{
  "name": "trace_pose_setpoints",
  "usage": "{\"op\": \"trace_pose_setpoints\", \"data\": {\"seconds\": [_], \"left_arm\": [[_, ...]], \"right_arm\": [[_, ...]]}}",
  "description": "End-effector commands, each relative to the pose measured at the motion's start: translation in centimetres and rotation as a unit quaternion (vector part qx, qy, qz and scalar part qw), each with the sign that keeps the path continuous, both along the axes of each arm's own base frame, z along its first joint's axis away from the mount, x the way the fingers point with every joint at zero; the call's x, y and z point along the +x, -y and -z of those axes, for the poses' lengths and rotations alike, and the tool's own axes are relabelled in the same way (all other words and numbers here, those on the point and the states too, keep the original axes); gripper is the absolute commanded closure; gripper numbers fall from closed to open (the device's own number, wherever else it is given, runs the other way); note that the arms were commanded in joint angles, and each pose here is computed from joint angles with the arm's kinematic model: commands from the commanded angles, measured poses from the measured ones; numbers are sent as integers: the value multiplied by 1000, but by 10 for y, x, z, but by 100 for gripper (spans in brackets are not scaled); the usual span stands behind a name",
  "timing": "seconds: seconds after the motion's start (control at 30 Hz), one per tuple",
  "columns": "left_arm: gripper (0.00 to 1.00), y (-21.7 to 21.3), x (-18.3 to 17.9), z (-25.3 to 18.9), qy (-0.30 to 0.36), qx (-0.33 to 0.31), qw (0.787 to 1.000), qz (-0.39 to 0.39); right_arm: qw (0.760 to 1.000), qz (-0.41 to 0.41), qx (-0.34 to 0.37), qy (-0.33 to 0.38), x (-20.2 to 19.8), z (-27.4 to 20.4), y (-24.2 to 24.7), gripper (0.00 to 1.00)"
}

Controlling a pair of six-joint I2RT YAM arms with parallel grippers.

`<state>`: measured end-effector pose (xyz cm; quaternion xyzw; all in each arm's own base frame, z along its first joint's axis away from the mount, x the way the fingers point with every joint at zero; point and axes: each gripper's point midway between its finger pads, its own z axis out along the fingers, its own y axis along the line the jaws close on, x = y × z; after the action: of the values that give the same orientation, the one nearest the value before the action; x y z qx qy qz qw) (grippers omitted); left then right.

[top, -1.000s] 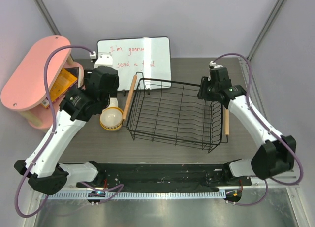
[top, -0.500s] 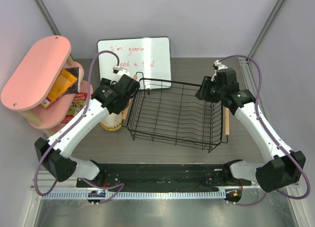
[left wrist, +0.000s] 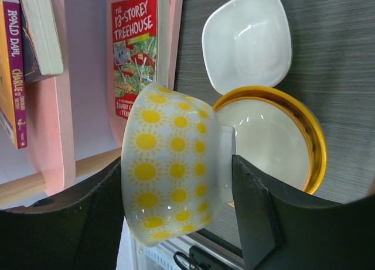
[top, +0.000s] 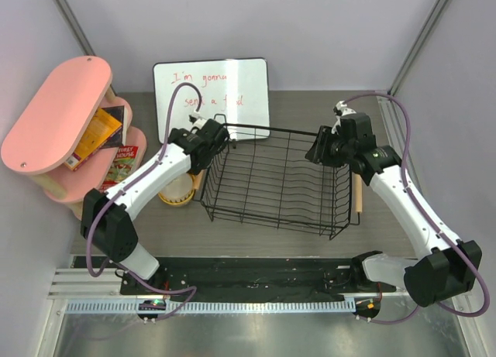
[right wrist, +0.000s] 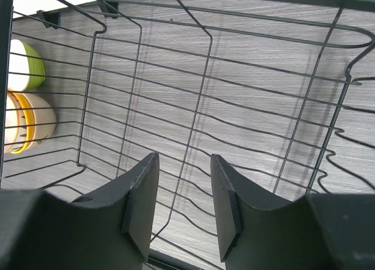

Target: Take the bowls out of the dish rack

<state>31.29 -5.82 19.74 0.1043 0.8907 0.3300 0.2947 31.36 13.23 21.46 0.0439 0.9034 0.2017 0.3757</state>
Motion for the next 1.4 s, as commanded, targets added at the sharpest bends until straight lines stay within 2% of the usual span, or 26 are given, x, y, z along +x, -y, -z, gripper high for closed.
{"op": "trace_pose_setpoints", "data": {"seconds": [0.0, 0.23, 0.53, 0.63, 0.67, 0.77, 0.87, 1.03, 1.1, 1.13, 1.37], "left_arm": [[100, -6, -8, 8, -14, 9, 1000, -16], [100, -11, -25, 29, -45, 5, 999, -20], [98, -6, -22, 38, -58, 6, 998, -21], [79, -5, -20, 38, -56, 6, 998, -22], [65, -4, -19, 38, -55, 6, 998, -21], [47, -4, -18, 35, -49, 7, 999, -21], [41, -4, -17, 30, -40, 8, 999, -21], [21, -3, -18, 26, -34, 4, 999, -16], [19, -3, -18, 29, -39, 7, 999, -16], [14, -4, -19, 30, -41, 9, 999, -18], [8, 3, -22, 28, -36, -11, 999, -14]], "right_arm": [[1000, -2, 15, 24, 0, -12, -3, 54], [1000, -2, 18, 20, 0, -8, -4, 53], [1000, -1, 15, 12, -3, 0, -3, 52], [1000, -1, 14, 7, -4, 4, -2, 52], [1000, -1, 14, 7, -5, 5, -2, 52], [1000, -1, 13, 5, -5, 8, -1, 51], [1000, -3, 12, 4, -4, 9, -3, 51], [1000, -8, 16, 4, -3, 9, -5, 51], [1000, -8, 16, 1, -3, 12, -5, 51], [1000, -9, 17, 2, -3, 11, -5, 51], [1000, -9, 11, 1, -5, 14, -4, 51]]}}
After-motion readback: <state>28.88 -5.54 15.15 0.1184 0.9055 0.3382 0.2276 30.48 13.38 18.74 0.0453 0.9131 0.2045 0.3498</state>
